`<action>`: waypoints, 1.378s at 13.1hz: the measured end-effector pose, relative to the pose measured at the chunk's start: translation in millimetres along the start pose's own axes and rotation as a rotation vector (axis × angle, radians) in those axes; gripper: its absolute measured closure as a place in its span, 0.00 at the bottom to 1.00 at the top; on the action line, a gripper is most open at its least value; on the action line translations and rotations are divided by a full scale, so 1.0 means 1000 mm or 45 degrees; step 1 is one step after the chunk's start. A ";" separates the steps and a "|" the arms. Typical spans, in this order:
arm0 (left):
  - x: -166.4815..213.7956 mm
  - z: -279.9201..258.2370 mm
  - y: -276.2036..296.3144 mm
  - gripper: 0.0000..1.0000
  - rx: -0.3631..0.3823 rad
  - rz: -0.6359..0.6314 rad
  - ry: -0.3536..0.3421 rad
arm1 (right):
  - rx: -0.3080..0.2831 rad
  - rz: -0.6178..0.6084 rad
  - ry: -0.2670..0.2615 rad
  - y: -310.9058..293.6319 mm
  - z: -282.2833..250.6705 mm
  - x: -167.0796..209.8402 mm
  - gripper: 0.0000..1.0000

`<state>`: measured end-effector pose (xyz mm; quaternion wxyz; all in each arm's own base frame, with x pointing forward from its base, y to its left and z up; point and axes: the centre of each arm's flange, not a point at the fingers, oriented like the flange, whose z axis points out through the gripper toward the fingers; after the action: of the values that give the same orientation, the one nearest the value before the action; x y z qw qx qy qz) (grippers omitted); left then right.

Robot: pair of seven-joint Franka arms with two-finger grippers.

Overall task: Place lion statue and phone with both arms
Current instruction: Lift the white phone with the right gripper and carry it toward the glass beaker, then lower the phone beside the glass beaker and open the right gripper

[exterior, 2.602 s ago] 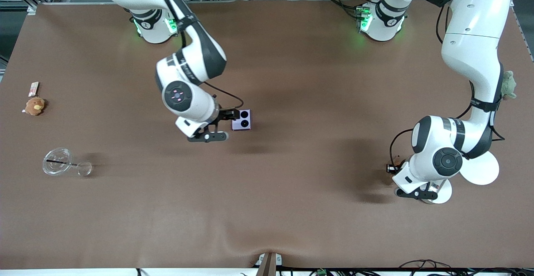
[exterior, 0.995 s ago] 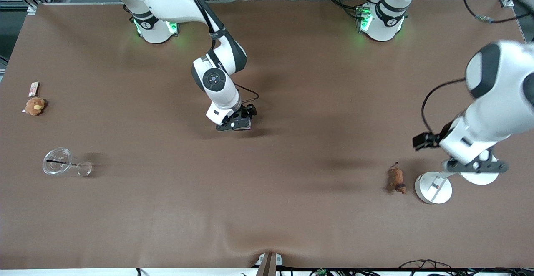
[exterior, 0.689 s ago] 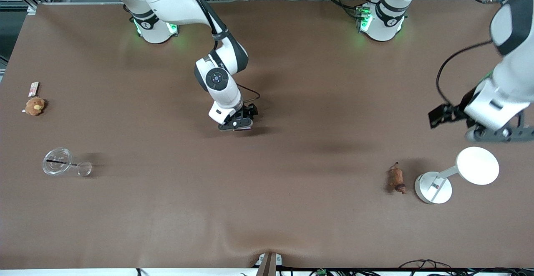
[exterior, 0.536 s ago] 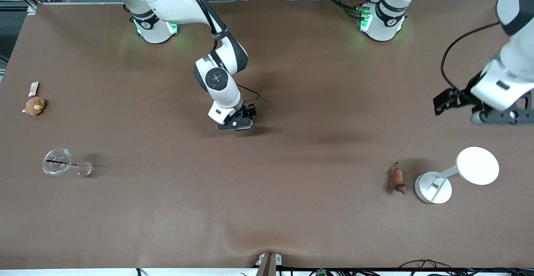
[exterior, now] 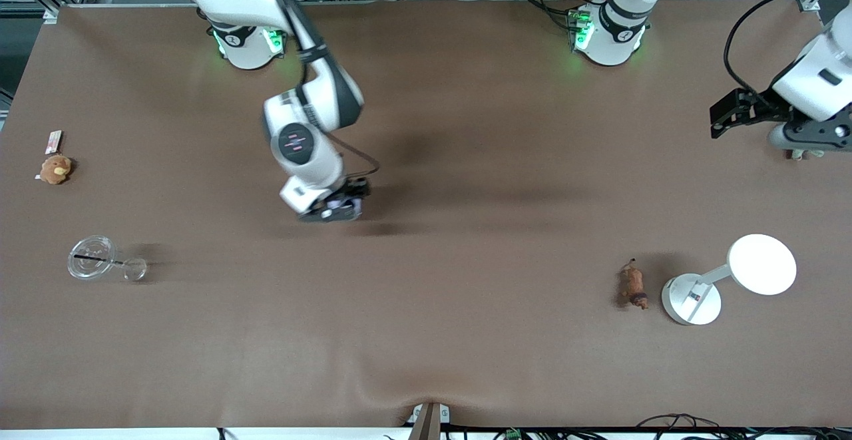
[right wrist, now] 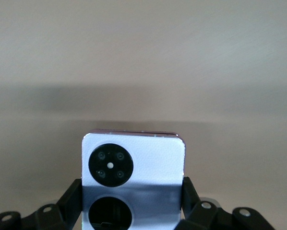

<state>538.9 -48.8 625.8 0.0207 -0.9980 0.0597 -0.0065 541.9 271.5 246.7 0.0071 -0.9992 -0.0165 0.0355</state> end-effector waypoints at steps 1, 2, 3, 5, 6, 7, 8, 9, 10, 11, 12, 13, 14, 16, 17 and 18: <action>-0.001 -0.009 0.001 0.00 -0.026 -0.004 0.009 | -0.014 0.005 0.013 0.042 -0.004 0.017 0.15; -0.002 -0.015 -0.001 0.00 -0.051 -0.012 0.014 | -0.020 0.018 0.015 0.087 -0.005 0.031 0.15; -0.003 -0.019 -0.004 0.00 -0.067 -0.021 0.014 | -0.018 0.043 0.014 0.135 -0.005 0.042 0.15; -0.002 -0.017 -0.007 0.00 -0.072 -0.030 0.003 | -0.012 0.068 0.011 0.219 -0.004 0.053 0.15; -0.002 -0.015 -0.007 0.00 -0.072 -0.029 -0.003 | -0.013 0.061 0.007 0.247 0.000 0.055 0.15; -0.001 -0.014 -0.006 0.00 -0.073 -0.028 -0.015 | -0.017 0.043 0.002 0.268 0.005 0.057 0.15; -0.003 -0.012 -0.006 0.00 -0.073 -0.026 -0.034 | -0.024 0.030 -0.006 0.284 0.013 0.059 0.15; -0.004 -0.011 -0.006 0.00 -0.074 -0.025 -0.053 | -0.033 0.028 -0.012 0.297 0.022 0.061 0.15; -0.006 -0.011 -0.004 0.00 -0.074 -0.022 -0.074 | -0.046 0.030 -0.003 0.307 0.030 0.065 0.15; -0.009 -0.009 -0.001 0.00 -0.075 -0.013 -0.102 | -0.062 0.032 0.016 0.313 0.038 0.069 0.15; -0.011 -0.007 0.003 0.00 -0.075 -0.003 -0.128 | -0.080 0.029 0.038 0.318 0.045 0.074 0.15; -0.011 -0.006 0.006 0.00 -0.075 0.003 -0.142 | -0.092 0.023 0.050 0.325 0.050 0.077 0.15; -0.011 -0.004 0.006 0.00 -0.075 0.003 -0.149 | -0.098 0.018 0.052 0.333 0.055 0.080 0.15; -0.008 0.000 0.004 0.00 -0.070 0.000 -0.150 | -0.097 0.022 0.047 0.346 0.061 0.082 0.15; -0.006 -0.001 0.003 0.00 -0.065 -0.001 -0.136 | -0.093 0.020 0.050 0.346 0.061 0.083 0.15; -0.004 -0.002 0.003 0.00 -0.063 -0.003 -0.118 | -0.089 0.013 0.059 0.343 0.059 0.086 0.08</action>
<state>534.1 -51.0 627.3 -0.0013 -0.9975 0.0578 0.0412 634.9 -67.3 176.6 -0.0278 -0.9995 -0.0124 0.0118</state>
